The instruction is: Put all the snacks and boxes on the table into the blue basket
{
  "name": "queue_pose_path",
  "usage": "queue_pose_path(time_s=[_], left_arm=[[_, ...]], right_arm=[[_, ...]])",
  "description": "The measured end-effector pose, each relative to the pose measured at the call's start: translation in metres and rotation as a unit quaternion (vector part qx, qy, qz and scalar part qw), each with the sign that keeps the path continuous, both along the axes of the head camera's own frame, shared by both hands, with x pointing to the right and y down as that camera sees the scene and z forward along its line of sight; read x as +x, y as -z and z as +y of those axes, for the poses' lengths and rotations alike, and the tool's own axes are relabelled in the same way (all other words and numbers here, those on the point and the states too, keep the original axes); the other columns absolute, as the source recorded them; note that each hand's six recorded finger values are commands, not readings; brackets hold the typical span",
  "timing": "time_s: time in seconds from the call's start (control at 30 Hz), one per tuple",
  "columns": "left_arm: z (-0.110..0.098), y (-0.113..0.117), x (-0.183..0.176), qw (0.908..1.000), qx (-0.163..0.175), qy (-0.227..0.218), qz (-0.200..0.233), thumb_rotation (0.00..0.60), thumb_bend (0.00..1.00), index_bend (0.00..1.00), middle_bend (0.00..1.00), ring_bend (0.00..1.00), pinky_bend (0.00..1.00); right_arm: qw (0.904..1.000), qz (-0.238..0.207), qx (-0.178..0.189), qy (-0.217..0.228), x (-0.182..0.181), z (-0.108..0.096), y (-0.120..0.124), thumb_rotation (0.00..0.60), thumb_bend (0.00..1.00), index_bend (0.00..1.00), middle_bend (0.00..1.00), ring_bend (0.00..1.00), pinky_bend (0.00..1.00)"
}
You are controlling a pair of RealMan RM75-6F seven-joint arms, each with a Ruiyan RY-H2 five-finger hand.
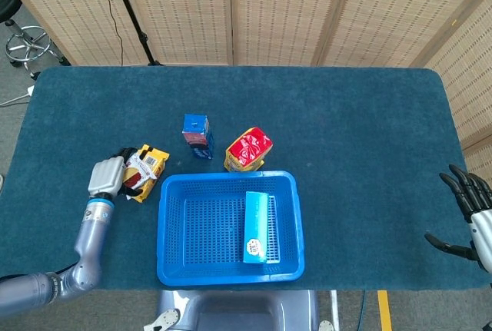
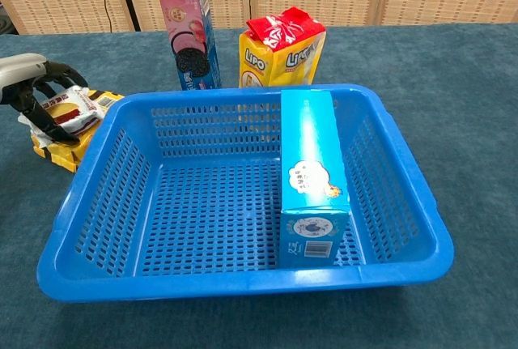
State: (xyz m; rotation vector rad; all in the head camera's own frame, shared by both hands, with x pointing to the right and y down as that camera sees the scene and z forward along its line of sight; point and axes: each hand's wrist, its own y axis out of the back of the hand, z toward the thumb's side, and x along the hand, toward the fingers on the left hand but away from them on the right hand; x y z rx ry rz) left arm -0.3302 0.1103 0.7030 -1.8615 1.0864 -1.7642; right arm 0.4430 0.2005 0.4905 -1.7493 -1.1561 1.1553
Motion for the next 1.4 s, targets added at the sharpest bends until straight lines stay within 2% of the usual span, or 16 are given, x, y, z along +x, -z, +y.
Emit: queue_pose_path(time_s=[0.07, 0.17, 0.4, 0.7, 0.93, 1.07, 1.17, 1.23, 1.3, 1.33, 1.37, 1.4], left_arm=[[-0.001, -0.002, 0.002, 1.0, -0.001, 0.002, 0.001, 0.6, 0.22, 0.4, 0.38, 0.4, 0.52], [-0.002, -0.003, 0.002, 1.0, 0.002, 0.006, 0.003, 0.6, 0.25, 0.47, 0.44, 0.45, 0.55], [-0.007, 0.007, -0.009, 0.9993, 0.032, 0.019, 0.011, 0.6, 0.26, 0.49, 0.45, 0.46, 0.55], [-0.014, 0.04, -0.019, 0.997, 0.062, 0.021, 0.042, 0.6, 0.26, 0.49, 0.45, 0.46, 0.55], [-0.013, 0.081, 0.012, 0.9888, 0.093, -0.039, 0.11, 0.6, 0.26, 0.49, 0.45, 0.45, 0.55], [-0.003, 0.107, 0.047, 0.9763, 0.117, -0.096, 0.155, 0.6, 0.25, 0.49, 0.45, 0.45, 0.55], [0.011, 0.121, 0.078, 0.9654, 0.121, -0.141, 0.183, 0.6, 0.25, 0.49, 0.45, 0.45, 0.55], [0.018, 0.123, 0.09, 0.9624, 0.12, -0.159, 0.185, 0.6, 0.25, 0.48, 0.45, 0.44, 0.55], [0.029, 0.119, 0.108, 0.959, 0.11, -0.184, 0.185, 0.6, 0.24, 0.47, 0.43, 0.42, 0.53], [0.032, 0.118, 0.113, 0.958, 0.107, -0.191, 0.185, 0.6, 0.2, 0.43, 0.38, 0.36, 0.48], [0.039, 0.115, 0.122, 0.956, 0.101, -0.205, 0.183, 0.6, 0.15, 0.33, 0.26, 0.24, 0.34], [0.044, 0.112, 0.129, 0.9546, 0.095, -0.216, 0.182, 0.6, 0.11, 0.24, 0.17, 0.16, 0.23]], right_arm=[[1.0, 0.0, 0.0, 0.0, 0.0, 0.0, 0.0, 0.6, 0.0, 0.0, 0.0, 0.0, 0.04], [1.0, -0.002, 0.001, -0.001, 0.001, 0.0, 0.001, 0.6, 0.0, 0.0, 0.0, 0.0, 0.04], [1.0, -0.002, -0.003, 0.002, -0.001, 0.001, 0.0, 0.6, 0.0, 0.0, 0.0, 0.0, 0.04], [1.0, -0.002, -0.007, 0.007, -0.005, 0.002, -0.001, 0.6, 0.0, 0.0, 0.0, 0.0, 0.04], [1.0, -0.001, -0.008, 0.005, -0.005, 0.002, -0.001, 0.6, 0.0, 0.0, 0.0, 0.0, 0.04], [0.9999, -0.002, -0.009, 0.004, -0.004, 0.002, -0.001, 0.6, 0.0, 0.0, 0.0, 0.0, 0.04], [0.9999, -0.002, -0.01, 0.004, -0.003, 0.002, -0.001, 0.6, 0.0, 0.0, 0.0, 0.0, 0.04], [0.9999, -0.002, -0.012, 0.004, -0.003, 0.002, -0.001, 0.6, 0.0, 0.0, 0.0, 0.0, 0.04], [0.9999, -0.001, -0.013, 0.003, -0.002, 0.002, -0.002, 0.6, 0.0, 0.0, 0.0, 0.0, 0.04], [0.9999, -0.001, -0.014, 0.002, -0.001, 0.002, -0.002, 0.6, 0.0, 0.0, 0.0, 0.0, 0.04], [0.9999, -0.001, -0.014, 0.001, -0.001, 0.002, -0.002, 0.6, 0.0, 0.0, 0.0, 0.0, 0.04], [0.9999, -0.001, -0.015, 0.001, -0.001, 0.002, -0.003, 0.6, 0.0, 0.0, 0.0, 0.0, 0.04]])
